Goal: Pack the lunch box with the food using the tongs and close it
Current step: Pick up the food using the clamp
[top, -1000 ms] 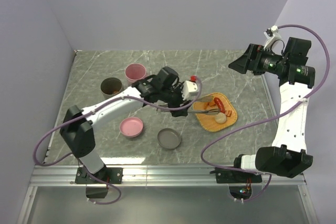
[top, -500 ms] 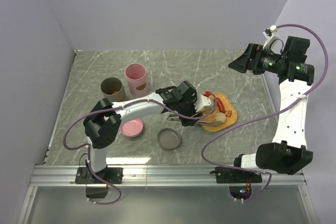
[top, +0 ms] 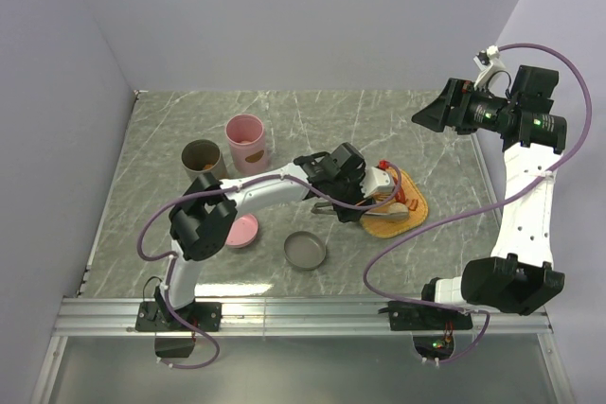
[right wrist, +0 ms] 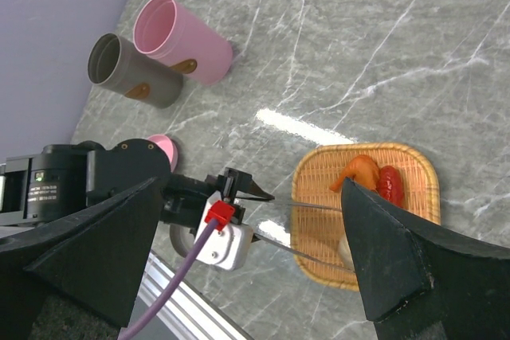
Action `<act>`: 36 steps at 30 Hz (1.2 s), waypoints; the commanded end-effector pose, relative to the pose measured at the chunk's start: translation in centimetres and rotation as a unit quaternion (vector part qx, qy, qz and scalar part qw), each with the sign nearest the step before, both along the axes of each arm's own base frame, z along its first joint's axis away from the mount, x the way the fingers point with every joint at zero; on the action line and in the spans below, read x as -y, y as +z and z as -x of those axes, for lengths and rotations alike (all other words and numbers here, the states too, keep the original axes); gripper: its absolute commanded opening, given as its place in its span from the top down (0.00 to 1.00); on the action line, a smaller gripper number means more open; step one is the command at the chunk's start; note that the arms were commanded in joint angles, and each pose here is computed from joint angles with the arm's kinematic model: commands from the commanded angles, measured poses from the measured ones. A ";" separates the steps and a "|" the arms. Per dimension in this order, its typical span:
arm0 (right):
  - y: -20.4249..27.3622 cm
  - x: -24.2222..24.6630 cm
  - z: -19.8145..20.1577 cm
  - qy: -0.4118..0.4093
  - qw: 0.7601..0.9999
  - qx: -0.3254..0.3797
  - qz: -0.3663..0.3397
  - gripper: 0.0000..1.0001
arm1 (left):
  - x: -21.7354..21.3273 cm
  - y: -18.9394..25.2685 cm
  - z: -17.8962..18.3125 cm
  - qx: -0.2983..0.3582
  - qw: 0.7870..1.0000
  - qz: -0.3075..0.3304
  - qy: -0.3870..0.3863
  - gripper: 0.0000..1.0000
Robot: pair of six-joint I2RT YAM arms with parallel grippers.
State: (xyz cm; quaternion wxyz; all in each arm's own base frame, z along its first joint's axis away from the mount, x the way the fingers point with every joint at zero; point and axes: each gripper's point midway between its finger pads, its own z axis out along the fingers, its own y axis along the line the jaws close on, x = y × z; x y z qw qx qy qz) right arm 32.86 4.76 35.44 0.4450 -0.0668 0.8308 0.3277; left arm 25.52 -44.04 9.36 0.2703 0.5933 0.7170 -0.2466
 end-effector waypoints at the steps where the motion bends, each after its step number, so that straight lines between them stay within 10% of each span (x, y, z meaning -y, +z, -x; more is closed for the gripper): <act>1: 1.1 -0.1 -0.1 0.009 1.000 0.020 0.005 0.00 | 1.5 1.5 -0.4 0.004 1.000 0.025 0.000 0.37; 20: 1.0 -0.2 -0.1 0.009 1.000 0.019 0.003 0.00 | 2.2 0.9 1.1 -0.007 1.000 0.017 -0.010 0.50; 36: 1.4 -0.5 0.7 0.016 1.000 0.025 0.003 0.00 | -5.3 11.2 0.9 -0.001 0.996 0.083 0.039 0.65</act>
